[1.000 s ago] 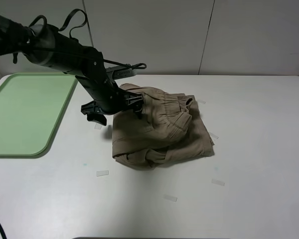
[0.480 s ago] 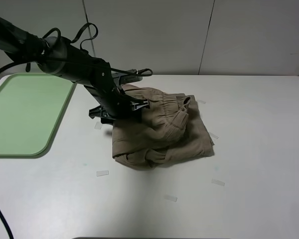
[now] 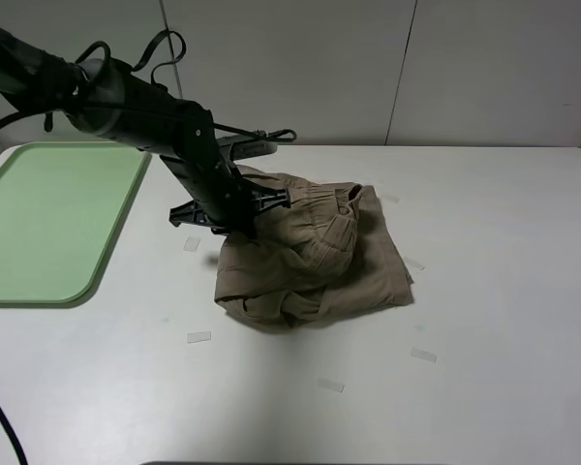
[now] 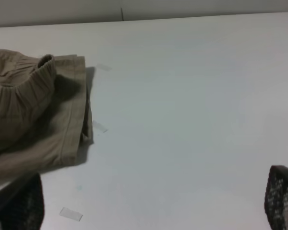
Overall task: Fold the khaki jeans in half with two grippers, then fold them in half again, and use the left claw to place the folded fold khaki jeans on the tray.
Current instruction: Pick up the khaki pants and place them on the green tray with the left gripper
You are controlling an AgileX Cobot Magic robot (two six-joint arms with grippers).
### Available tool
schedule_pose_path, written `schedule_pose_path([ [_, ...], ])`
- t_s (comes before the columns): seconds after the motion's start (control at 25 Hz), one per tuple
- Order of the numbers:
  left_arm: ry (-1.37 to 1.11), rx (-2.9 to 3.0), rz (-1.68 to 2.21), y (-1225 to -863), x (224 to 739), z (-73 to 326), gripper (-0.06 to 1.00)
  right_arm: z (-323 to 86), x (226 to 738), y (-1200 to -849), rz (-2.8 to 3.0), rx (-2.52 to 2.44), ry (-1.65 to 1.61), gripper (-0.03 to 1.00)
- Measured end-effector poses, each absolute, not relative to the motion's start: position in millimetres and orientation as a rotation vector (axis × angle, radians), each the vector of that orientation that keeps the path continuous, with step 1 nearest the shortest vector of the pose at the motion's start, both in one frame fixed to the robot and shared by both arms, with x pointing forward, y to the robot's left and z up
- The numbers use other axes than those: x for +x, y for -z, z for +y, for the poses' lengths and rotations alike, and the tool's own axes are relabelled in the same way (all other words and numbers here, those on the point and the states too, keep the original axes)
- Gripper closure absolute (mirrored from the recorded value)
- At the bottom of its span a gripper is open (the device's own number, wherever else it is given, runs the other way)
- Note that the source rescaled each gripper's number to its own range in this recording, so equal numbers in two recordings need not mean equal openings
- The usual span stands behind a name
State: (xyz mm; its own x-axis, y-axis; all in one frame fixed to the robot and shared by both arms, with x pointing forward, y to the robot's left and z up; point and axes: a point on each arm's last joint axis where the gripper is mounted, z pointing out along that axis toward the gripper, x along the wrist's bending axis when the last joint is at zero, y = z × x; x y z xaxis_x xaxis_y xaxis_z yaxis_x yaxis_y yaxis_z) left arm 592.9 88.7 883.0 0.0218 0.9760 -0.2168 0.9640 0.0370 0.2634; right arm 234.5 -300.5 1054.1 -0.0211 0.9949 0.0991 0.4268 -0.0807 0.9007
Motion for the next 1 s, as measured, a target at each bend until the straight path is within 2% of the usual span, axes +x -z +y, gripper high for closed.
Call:
schedule_pose_path([
  [0.52,-0.088,2.116,1.966,-956,599,172,0.86,-300,234,-1054,1.516,1.581,-1.07,-0.03],
  [1.0,-0.103,2.144,2.041,-966,609,273,0.86,-300,234,-1054,1.516,1.581,-1.07,-0.03],
])
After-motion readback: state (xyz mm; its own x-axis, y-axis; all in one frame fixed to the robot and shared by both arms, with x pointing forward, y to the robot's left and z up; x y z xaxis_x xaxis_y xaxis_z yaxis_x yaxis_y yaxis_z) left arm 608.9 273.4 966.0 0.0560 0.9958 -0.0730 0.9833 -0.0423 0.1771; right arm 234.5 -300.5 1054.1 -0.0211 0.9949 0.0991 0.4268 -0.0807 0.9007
